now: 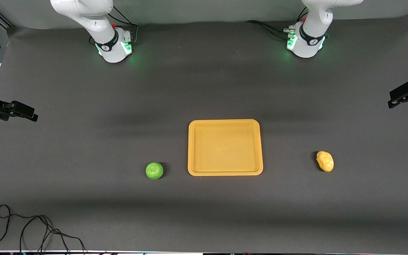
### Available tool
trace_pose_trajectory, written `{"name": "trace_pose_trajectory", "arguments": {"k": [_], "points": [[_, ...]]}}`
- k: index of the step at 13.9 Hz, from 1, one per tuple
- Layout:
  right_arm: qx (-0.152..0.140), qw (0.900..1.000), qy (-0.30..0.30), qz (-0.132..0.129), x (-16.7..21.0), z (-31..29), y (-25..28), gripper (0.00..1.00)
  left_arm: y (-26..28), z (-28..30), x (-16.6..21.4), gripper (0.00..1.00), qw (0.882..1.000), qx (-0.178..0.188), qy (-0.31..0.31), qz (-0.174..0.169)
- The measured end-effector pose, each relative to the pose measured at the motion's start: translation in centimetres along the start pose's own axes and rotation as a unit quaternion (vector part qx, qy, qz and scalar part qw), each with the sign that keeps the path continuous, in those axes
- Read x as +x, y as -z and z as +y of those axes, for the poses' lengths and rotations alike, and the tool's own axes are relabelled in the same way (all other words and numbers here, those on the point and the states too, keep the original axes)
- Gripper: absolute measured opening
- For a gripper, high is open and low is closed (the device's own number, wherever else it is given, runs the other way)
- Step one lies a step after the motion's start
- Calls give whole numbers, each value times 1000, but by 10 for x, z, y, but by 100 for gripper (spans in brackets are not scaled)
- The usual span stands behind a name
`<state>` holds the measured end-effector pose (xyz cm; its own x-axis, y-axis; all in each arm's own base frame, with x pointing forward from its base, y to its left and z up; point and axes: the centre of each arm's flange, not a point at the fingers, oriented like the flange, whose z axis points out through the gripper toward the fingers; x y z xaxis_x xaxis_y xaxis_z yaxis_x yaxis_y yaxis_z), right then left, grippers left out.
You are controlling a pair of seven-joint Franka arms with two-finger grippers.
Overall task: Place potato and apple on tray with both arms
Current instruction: 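Move the left gripper toward the yellow potato beside the tray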
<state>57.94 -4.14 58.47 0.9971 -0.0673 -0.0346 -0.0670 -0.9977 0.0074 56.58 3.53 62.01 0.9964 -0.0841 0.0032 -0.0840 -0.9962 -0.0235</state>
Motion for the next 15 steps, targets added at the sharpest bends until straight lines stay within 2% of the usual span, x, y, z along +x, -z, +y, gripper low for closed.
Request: {"name": "trace_pose_trajectory", "arguments": {"k": [4, 9, 15], "points": [[0, 1000, 0, 1, 0, 0, 1, 100, -2, 1, 2, 99, 1000, 1, -1, 6], [0, 1000, 0, 2, 0, 0, 2, 100, 5, 2, 5, 100, 1000, 3, -2, 31], [0, 1000, 0, 4, 1, 0, 3, 100, -26, 3, 21, 100, 1000, 4, -5, 28]]}}
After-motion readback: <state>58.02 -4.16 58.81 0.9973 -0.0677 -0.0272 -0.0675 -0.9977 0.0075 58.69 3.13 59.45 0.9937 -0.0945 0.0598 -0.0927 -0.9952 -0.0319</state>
